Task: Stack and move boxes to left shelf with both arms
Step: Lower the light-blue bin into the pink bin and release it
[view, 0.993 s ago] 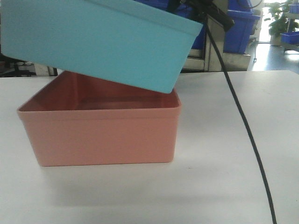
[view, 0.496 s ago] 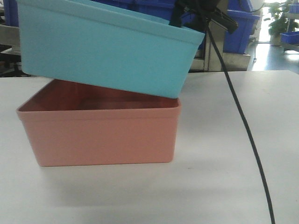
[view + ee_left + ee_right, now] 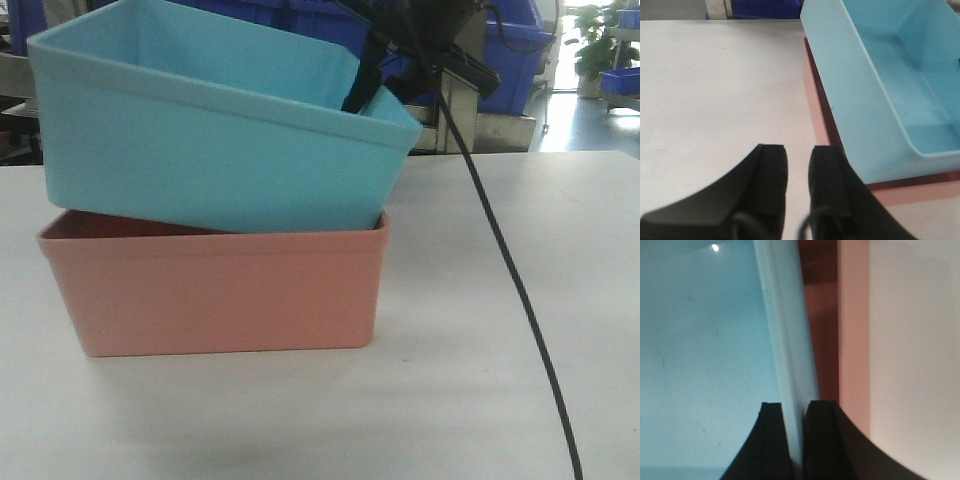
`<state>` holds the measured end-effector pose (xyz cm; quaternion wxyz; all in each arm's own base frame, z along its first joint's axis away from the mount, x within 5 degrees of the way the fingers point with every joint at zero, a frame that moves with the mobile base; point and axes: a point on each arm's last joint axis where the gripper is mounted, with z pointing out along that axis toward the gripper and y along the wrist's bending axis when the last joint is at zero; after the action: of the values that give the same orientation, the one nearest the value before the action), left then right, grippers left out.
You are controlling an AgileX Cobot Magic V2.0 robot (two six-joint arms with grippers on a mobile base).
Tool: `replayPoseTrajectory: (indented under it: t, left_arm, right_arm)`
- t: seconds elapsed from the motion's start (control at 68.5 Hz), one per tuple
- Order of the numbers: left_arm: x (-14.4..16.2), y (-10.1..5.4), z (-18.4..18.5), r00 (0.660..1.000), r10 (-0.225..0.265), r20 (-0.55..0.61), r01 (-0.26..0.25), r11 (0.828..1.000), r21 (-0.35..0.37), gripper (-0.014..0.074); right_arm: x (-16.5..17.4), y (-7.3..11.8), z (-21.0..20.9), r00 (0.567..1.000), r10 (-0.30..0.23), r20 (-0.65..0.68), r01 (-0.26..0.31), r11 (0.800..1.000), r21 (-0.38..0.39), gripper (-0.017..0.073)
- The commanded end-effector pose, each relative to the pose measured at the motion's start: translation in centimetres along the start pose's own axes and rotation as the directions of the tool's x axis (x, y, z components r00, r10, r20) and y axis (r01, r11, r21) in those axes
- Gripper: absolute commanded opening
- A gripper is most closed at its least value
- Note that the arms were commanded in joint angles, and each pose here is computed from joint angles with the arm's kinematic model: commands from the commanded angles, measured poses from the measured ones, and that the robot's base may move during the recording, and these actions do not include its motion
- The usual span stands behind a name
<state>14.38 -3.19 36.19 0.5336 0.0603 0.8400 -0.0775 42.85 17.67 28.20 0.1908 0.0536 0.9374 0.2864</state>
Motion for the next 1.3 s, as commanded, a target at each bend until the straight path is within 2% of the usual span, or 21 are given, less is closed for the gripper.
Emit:
replayPoseTrajectory:
  t: [0.0,0.35,0.555,1.124,1.226,1.285]
  left_arm:
    - [-1.5,-0.3,-0.6,0.994,-0.010,0.108,0.008,1.000,0.020,0.0078]
    - [-1.5,-0.3,-0.6,0.994,-0.010,0.108,0.008,1.000,0.020,0.0078]
    - [-1.5,-0.3,-0.6,0.994,-0.010,0.108,0.008,1.000,0.020,0.0078]
    - [-1.5,-0.3,-0.6,0.994,-0.010,0.108,0.008,1.000,0.020,0.0078]
    - [-1.5,-0.3,-0.6,0.994,-0.010,0.108,0.008,1.000,0.020,0.0078]
    - [-1.5,-0.3,-0.6,0.994,-0.010,0.108,0.008,1.000,0.020,0.0078]
  right_arm:
    - [-0.9,2.4,-3.6,0.995,0.015,0.095,-0.006,0.995,-0.104,0.0063]
    - [-0.6,2.4,-3.9,0.997,0.010,0.072,-0.003,0.995,-0.098,0.0063]
    - [-0.7,2.4,-4.8,0.995,-0.024,0.102,0.031,0.997,-0.065,0.0064]
    - [-0.5,2.3,-5.2,0.996,-0.018,0.088,0.021,0.999,-0.035,0.0068]
    - [-0.4,2.3,-5.2,0.997,-0.018,0.080,0.021,0.999,-0.032,0.0122]
    - [-0.4,2.3,-5.2,0.997,-0.019,0.080,0.021,0.999,-0.033,0.0192]
